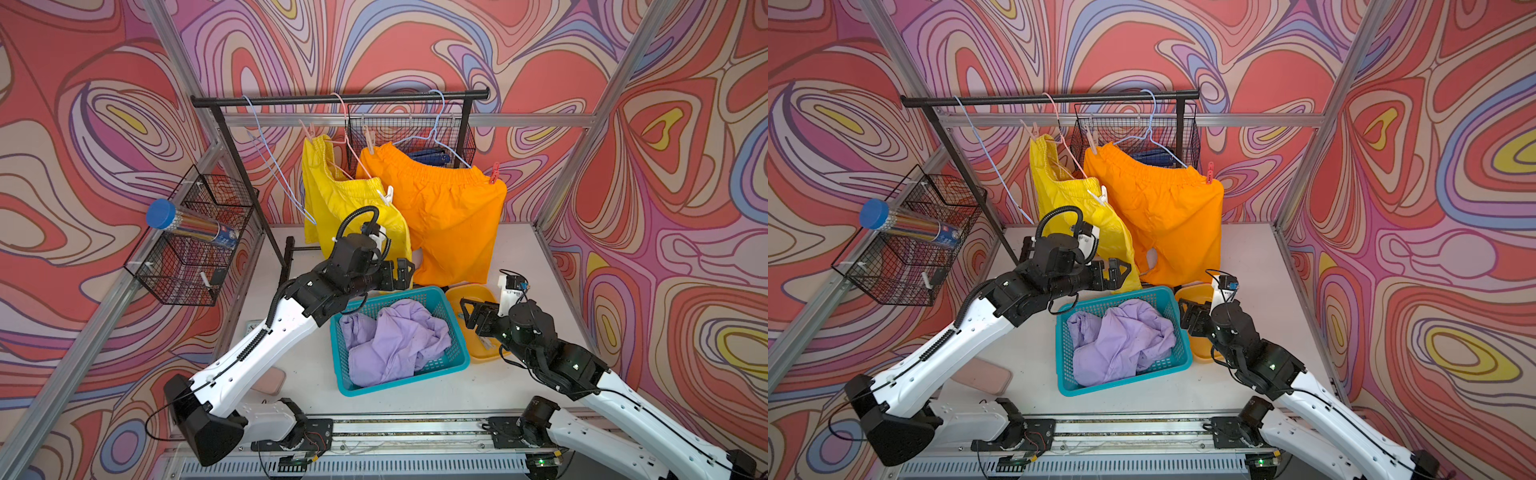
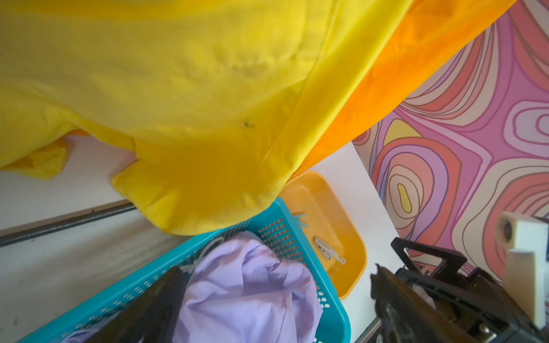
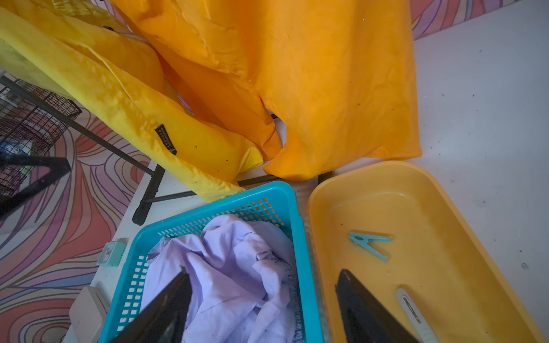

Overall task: Remove the clothespins securing shorts to the hanger
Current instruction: Pick up the hanger from the clothesline.

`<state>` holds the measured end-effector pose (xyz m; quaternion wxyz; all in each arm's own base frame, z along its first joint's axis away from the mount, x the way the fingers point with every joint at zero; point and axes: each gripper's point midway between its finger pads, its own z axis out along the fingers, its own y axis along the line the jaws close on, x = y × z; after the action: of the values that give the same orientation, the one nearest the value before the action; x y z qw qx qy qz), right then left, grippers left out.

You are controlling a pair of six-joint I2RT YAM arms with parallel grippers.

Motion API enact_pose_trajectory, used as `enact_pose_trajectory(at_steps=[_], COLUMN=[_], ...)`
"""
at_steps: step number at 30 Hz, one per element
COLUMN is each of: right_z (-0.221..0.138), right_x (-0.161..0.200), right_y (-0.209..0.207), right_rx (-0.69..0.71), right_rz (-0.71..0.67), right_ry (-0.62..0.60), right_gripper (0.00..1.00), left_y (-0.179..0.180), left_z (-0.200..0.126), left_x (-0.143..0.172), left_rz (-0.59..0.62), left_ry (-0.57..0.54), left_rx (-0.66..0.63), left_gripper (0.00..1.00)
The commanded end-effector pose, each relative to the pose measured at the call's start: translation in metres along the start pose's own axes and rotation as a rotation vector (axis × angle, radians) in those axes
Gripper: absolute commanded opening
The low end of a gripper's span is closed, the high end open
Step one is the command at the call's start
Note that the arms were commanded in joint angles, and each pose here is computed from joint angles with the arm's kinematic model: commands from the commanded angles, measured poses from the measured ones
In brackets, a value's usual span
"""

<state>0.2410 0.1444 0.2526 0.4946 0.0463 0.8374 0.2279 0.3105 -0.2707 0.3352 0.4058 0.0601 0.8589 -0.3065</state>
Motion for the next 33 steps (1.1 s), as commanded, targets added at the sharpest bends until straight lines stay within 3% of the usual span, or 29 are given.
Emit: enact_pose_trajectory(at_steps=[1,6,17,25,33], right_z=[0.000,0.005,0.020,0.022,0.018], right_x=[0.003,0.002,0.013,0.024,0.024], right_y=[-0.009,-0.004,0.002,0.003,-0.006], right_rx=[0.044,0.028,0.010,-0.039,-0.012], right_rz=[-0.051,-0.076,-0.134,-0.105,-0.143], right_ry=[0.003,-0.002,0.032,0.030,0.019], right_gripper=[0.81,0.82,0.83,0.83,0.85], left_y=[-0.018,-0.023,0.012,0.028,0.037], left_z=[0.003,0.013,0.000,0.001,0.001], left_x=[-0.028,-0.049,-0.089,-0.107,-0.108], left_rz=[-0.007,0.007,0.043,0.024,0.019], left_ry=[-0.083,-0.129,-0.246,-0.189,-0.198], left_rx=[0.005,-0.065,-0.362,-0.514,-0.578], left_gripper=[1.00,1.00,1.00,1.00,1.00])
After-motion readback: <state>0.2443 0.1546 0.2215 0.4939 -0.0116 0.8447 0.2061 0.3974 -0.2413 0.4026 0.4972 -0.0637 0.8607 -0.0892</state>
